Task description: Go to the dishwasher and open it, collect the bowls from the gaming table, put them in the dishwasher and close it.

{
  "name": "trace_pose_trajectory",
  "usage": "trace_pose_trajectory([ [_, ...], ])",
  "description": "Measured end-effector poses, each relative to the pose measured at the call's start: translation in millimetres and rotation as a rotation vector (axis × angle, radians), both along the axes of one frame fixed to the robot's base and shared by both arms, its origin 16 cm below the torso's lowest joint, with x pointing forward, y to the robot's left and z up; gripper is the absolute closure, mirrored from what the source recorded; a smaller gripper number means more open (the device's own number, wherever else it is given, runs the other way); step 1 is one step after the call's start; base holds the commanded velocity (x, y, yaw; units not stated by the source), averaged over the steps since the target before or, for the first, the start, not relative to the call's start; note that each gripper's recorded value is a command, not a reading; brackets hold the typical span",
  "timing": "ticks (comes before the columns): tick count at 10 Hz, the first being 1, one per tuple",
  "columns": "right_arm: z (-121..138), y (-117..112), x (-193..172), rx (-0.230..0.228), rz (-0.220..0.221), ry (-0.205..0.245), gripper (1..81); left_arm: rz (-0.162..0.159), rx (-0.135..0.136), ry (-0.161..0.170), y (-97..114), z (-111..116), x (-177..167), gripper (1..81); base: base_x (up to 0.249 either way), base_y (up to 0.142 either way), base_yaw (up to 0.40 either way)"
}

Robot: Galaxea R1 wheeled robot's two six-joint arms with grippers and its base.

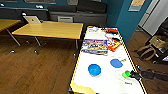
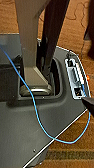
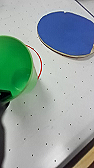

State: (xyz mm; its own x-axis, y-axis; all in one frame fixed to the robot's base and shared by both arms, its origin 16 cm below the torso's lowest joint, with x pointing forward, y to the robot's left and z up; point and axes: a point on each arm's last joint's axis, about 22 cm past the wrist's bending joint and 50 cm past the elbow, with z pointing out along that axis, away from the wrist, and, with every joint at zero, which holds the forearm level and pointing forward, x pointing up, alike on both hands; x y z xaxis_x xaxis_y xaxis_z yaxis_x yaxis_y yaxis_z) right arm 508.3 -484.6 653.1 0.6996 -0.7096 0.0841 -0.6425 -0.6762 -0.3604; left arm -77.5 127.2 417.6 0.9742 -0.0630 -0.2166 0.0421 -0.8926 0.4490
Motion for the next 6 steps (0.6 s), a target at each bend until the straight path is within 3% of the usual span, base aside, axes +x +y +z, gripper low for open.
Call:
trace_pose_trajectory([
  [3,4.7,-4.1,-5.9,0.007,-0.001,0.007,81.1,0.0,0.0,0.0,0.4,0.0,-0.3,1.0,0.0,0.0,0.0],
  [6,53.5,-11.9,-2.0,0.036,0.031,-0.025,81.1,0.001,-0.01,0.0,-3.6,1.7,0.1,1.0,0.0,0.0,0.0],
])
